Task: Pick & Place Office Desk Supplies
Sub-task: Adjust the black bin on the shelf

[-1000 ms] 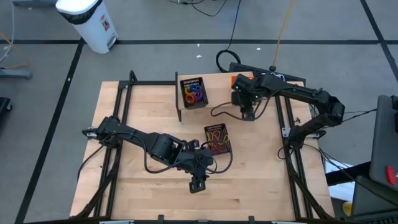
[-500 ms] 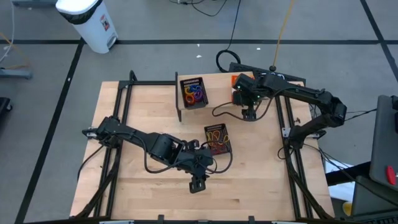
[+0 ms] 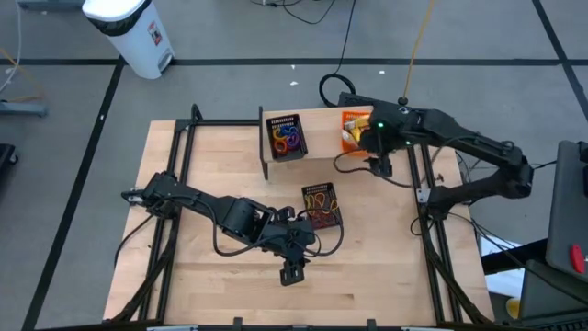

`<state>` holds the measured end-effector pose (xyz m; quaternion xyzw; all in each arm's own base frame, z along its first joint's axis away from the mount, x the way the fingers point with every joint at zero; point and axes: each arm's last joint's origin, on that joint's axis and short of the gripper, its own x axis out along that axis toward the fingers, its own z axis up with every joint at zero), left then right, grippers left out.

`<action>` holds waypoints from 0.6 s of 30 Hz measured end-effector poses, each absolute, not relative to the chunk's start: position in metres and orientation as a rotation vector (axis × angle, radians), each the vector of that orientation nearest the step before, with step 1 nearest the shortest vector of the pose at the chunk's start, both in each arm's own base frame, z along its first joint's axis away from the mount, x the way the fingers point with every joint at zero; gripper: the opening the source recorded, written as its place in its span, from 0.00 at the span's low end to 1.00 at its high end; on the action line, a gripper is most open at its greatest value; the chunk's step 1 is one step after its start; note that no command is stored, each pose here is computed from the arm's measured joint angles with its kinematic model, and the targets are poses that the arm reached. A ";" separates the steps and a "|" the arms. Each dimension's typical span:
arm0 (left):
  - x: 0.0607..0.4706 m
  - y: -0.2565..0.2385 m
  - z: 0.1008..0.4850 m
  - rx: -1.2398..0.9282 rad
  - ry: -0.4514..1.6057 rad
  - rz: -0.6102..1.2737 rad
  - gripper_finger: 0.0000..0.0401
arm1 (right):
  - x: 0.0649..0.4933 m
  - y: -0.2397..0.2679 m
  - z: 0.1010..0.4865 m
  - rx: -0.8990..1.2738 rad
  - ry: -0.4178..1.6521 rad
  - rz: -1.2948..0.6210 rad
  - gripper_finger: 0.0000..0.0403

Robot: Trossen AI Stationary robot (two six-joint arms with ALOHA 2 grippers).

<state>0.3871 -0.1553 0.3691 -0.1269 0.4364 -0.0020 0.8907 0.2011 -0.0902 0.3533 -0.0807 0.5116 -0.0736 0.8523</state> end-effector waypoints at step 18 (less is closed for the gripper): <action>0.386 -0.159 0.369 -0.302 0.925 -0.056 0.64 | 0.197 0.006 0.392 -0.006 0.651 0.267 0.71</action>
